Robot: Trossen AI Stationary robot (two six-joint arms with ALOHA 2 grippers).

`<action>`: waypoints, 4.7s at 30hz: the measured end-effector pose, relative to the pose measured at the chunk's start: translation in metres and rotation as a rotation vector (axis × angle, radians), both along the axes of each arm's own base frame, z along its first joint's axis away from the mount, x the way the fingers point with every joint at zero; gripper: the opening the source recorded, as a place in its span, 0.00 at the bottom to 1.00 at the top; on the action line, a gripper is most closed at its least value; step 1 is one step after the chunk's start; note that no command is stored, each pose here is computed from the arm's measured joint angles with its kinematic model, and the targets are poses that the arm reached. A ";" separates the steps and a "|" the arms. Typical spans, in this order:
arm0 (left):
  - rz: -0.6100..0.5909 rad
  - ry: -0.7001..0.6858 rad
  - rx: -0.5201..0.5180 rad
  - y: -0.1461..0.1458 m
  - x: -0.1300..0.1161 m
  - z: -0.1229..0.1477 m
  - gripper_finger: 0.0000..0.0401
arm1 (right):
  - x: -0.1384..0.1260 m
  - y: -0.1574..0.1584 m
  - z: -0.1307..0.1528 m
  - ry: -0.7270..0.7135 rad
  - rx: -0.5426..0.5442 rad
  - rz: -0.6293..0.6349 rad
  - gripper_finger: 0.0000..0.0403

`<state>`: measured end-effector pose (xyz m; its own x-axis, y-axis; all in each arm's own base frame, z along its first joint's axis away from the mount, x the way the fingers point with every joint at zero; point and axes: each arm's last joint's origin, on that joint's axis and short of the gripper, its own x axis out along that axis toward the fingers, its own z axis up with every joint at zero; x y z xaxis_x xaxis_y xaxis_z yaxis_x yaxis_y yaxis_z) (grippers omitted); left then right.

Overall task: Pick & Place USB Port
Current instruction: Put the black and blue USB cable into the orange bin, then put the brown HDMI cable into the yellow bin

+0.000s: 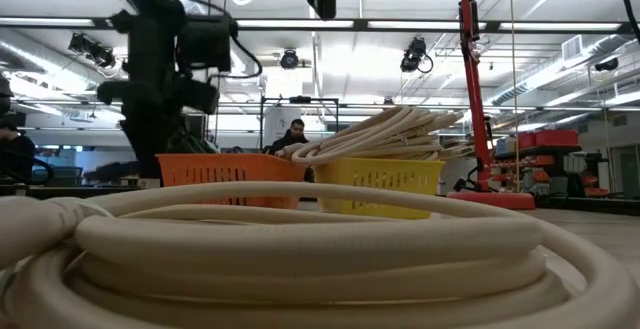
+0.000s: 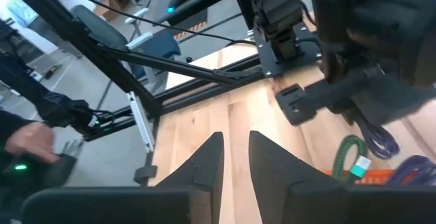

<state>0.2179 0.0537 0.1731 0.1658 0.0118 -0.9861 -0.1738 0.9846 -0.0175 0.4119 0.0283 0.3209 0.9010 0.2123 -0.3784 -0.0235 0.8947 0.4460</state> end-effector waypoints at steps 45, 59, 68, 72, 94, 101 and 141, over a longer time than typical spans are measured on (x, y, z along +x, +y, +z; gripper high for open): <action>0.909 -0.422 -0.434 -0.036 0.059 0.062 0.08 | -0.070 -0.060 0.049 0.116 -0.360 -0.135 0.18; 0.920 -0.496 -0.411 -0.043 0.063 0.063 0.23 | -0.075 -0.060 0.047 0.149 -0.399 -0.059 0.18; 0.855 -0.561 -0.408 -0.042 0.068 0.067 0.24 | -0.079 -0.057 0.043 0.203 -0.381 -0.018 0.18; 0.831 -0.562 -0.400 -0.042 0.068 0.067 0.24 | -0.082 -0.045 0.037 0.261 -0.335 0.046 0.18; 0.439 -0.721 -0.535 -0.048 0.084 0.098 0.24 | -0.090 0.095 -0.032 0.290 0.115 0.005 0.18; 0.334 -0.714 -0.590 -0.051 0.079 0.103 0.24 | -0.114 0.144 -0.053 0.197 0.202 -0.152 0.14; 0.257 -0.840 -0.531 -0.050 0.042 0.143 0.24 | -0.023 0.142 -0.117 0.451 -0.104 0.066 0.11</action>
